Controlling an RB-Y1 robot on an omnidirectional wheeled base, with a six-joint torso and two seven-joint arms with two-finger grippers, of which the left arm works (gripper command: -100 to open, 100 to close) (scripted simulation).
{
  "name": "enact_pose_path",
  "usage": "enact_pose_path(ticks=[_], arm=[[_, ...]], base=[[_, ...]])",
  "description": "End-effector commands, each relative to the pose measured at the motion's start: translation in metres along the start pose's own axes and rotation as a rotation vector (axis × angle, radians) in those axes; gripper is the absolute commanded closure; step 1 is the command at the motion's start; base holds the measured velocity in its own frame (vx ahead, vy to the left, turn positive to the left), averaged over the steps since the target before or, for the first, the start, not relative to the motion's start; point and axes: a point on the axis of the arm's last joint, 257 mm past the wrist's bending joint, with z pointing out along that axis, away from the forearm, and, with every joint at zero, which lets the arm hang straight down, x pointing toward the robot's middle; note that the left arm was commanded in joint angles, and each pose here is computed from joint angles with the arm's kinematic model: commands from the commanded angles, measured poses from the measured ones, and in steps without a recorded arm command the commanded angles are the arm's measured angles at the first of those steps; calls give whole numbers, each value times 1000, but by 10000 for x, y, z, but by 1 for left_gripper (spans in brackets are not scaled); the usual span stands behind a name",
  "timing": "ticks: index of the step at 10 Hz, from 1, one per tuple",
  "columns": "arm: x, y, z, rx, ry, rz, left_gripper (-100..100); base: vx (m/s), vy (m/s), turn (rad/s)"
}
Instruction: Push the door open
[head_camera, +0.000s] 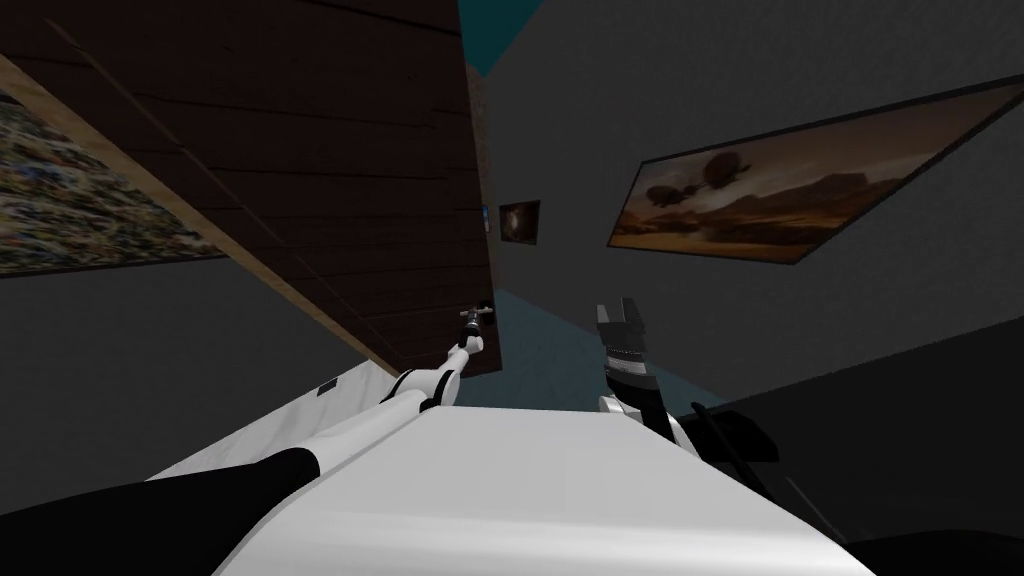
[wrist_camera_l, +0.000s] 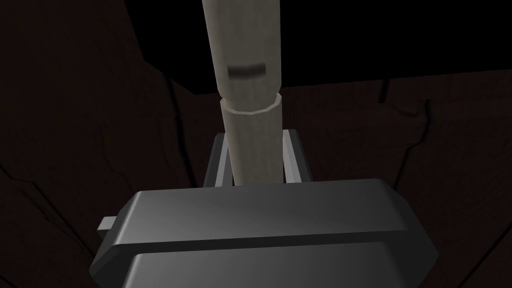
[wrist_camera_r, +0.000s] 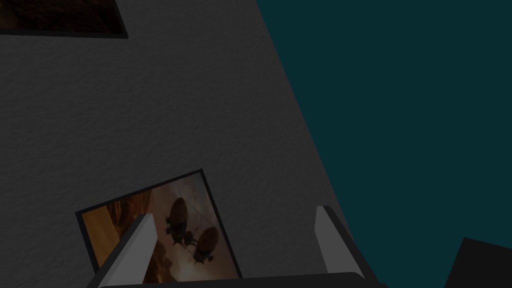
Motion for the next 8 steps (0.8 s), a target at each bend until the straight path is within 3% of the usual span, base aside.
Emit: enact_pose_path(ticks=[1,6,7,8], arm=[[-54,-37,11,7,-23,3,100],[-20,11,-26,-7,-60,-8,100],[-51,66,-46,-17,-60,-6,100],[-213,31,-20,-9,-89,-2,100]], base=[[146,-18,95],[192,-95,121],[86,-25,45],[132,-32,38]])
